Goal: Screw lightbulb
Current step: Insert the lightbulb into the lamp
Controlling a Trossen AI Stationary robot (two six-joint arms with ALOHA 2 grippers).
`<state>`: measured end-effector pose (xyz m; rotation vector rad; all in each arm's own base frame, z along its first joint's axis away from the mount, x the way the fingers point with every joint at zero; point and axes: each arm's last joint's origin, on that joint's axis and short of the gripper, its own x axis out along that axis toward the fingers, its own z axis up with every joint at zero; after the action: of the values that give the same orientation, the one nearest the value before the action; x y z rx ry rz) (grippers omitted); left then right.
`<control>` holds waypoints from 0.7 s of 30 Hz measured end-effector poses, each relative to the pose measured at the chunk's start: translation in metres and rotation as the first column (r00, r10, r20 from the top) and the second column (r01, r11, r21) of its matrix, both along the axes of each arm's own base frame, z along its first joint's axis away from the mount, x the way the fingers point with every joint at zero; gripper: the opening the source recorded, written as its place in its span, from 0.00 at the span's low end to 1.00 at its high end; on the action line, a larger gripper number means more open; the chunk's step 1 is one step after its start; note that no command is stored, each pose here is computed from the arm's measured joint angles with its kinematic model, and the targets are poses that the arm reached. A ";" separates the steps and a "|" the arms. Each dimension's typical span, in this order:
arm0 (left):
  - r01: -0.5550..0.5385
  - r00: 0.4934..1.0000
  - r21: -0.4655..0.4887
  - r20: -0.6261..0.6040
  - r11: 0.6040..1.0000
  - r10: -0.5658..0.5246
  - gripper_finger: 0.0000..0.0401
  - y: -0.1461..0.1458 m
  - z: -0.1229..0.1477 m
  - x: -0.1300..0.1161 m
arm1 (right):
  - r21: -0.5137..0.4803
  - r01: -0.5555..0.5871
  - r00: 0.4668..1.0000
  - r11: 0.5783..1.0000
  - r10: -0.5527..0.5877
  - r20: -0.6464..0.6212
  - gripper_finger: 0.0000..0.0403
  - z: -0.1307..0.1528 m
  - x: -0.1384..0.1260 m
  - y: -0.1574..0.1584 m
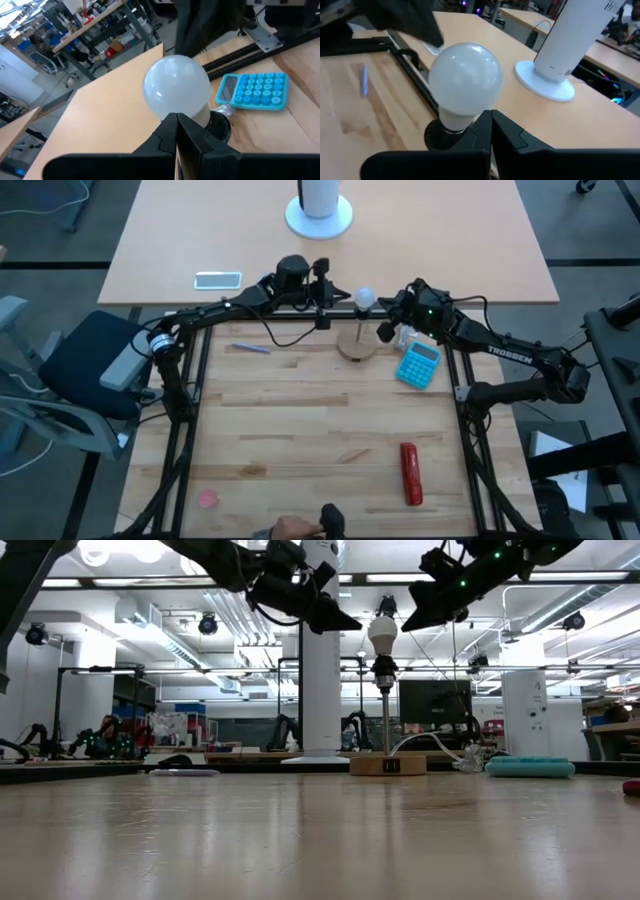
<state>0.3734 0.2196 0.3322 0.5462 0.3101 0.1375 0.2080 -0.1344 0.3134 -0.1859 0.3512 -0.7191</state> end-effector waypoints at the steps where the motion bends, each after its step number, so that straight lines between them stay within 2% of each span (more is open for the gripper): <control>1: 0.001 1.000 0.002 0.003 1.000 -0.001 0.00 0.001 -0.002 0.002 | -0.005 0.003 1.000 1.000 -0.003 0.004 0.00 0.001 0.000 -0.001; 6: 0.014 1.000 -0.003 0.015 1.000 -0.014 0.00 0.002 -0.010 0.009 | -0.021 -0.006 1.000 1.000 0.006 0.012 0.00 0.001 0.001 -0.003; 11: 0.006 1.000 0.001 0.029 1.000 -0.006 0.00 0.003 -0.010 0.010 | -0.007 -0.068 0.997 0.998 0.068 0.022 0.00 0.001 0.002 -0.001; 18: -0.004 0.999 0.003 0.035 1.000 0.004 0.00 0.005 -0.011 0.011 | 0.020 -0.095 0.995 0.995 0.094 0.026 0.00 0.000 0.002 0.000; 21: -0.049 0.998 0.012 0.029 0.999 0.048 0.00 0.006 -0.013 0.012 | 0.033 -0.099 0.995 0.995 0.098 0.025 0.00 0.000 0.003 0.002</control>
<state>0.3852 0.2259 0.3194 0.5490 0.2947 0.1942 0.2108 -0.1327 0.3131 -0.1607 0.3294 -0.6170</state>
